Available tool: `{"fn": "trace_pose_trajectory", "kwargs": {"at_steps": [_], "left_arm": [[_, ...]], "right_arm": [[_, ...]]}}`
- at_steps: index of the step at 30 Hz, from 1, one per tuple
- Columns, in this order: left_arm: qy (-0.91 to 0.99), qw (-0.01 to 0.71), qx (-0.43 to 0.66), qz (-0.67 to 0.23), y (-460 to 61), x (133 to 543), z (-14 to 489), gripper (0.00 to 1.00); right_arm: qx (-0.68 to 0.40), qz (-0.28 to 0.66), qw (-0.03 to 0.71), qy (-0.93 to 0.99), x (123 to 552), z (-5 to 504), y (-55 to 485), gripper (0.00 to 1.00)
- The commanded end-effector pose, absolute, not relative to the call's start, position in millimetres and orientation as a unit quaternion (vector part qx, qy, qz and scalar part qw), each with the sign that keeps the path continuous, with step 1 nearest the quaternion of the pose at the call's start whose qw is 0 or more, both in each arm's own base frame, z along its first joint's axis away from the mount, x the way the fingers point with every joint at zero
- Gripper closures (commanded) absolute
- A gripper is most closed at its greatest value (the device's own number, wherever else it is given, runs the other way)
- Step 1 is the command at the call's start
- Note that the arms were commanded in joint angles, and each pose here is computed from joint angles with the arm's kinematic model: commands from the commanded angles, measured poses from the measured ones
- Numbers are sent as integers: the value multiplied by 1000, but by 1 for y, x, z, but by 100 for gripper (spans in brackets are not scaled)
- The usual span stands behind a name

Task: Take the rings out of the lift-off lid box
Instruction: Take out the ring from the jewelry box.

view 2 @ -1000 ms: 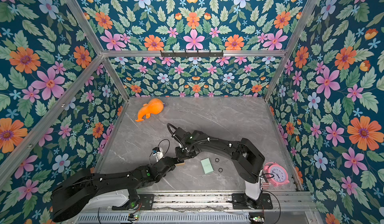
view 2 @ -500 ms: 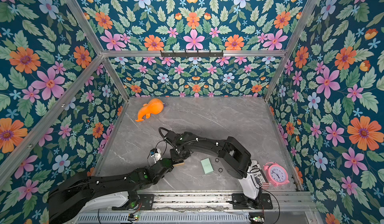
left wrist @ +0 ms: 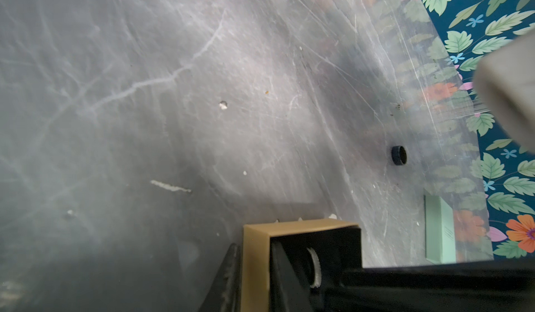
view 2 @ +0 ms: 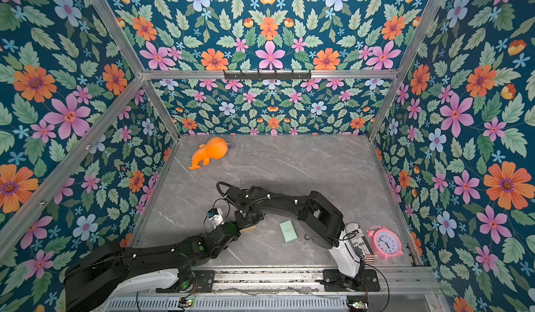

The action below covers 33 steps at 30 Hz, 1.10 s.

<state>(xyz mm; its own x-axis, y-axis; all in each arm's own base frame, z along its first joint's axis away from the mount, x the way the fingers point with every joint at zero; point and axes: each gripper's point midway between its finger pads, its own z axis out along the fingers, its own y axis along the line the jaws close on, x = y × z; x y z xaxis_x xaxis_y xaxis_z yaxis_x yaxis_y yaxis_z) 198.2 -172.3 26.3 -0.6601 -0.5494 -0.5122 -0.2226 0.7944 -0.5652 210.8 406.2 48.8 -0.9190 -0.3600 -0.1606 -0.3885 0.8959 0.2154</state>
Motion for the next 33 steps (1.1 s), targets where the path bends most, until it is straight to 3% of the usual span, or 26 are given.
{"fn": "trace_pose_trajectory", "kwargs": {"at_steps": [1,22,28,33], "left_arm": [[876,356,-219,-241,-175,201,30,77],[876,355,-218,-242,-173,199,28,79],[878,353,-219,-239,-172,199,26,79],[879,351,-218,-237,-172,198,24,79]], "right_arm": [[-192,113,61,973,210,48,405,76],[-192,85,43,977,212,26,405,80],[-192,86,46,977,213,29,406,86],[-194,101,50,975,213,37,410,98]]}}
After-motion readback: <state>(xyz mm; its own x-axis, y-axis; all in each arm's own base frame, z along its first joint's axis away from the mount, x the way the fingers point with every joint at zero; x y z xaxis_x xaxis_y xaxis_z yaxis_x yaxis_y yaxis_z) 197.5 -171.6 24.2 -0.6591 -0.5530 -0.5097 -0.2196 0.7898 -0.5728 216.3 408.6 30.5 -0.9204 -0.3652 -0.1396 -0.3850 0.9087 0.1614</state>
